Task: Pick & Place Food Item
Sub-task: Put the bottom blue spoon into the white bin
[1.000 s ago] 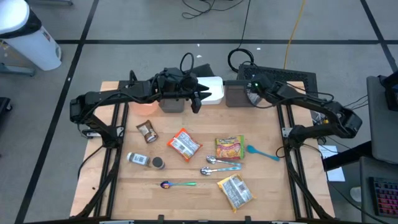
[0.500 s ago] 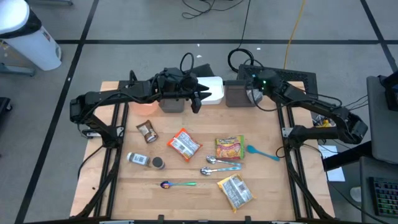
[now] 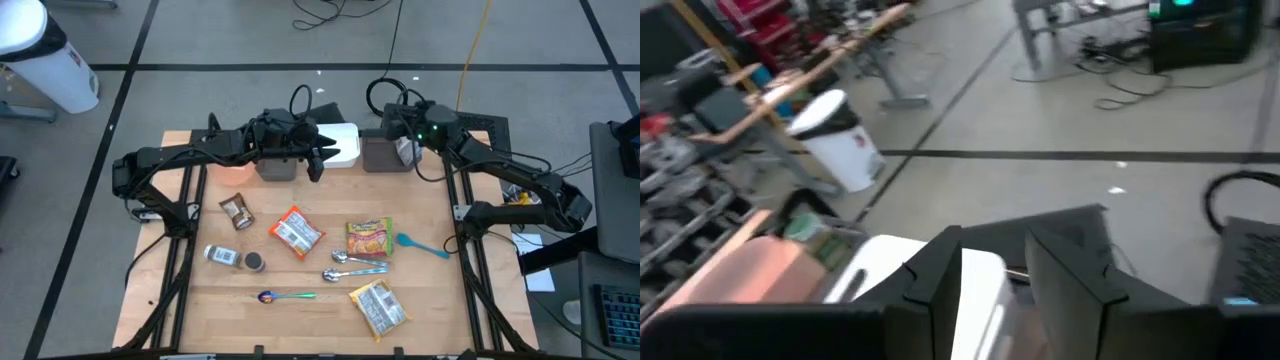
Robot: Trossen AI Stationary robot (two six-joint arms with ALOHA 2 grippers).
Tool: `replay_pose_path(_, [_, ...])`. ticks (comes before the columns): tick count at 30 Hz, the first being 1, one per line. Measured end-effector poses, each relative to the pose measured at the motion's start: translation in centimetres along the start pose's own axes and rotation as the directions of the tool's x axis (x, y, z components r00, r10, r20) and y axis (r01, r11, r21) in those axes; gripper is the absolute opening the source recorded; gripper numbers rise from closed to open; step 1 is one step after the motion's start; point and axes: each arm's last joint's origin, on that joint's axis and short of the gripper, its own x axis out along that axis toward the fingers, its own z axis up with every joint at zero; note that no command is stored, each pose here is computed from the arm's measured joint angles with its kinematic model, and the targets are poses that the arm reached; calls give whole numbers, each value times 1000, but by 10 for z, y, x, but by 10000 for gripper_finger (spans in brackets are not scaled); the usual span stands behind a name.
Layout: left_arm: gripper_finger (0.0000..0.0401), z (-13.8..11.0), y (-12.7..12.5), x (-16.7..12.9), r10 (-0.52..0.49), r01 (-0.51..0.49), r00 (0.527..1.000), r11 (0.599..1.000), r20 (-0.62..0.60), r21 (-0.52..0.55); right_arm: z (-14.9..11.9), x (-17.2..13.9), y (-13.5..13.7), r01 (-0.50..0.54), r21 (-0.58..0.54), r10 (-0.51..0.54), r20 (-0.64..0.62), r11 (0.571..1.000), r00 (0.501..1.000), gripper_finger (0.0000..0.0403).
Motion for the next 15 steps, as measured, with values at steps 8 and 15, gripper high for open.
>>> replay_pose_path(8, [145,0,0,0,1,-1,1000,1000,0,0,2,0,3,-77,2,77,4,997,997,106])
replay_pose_path(15, [145,0,0,0,0,0,1000,1000,0,0,3,0,4,-80,4,80,9,997,997,99])
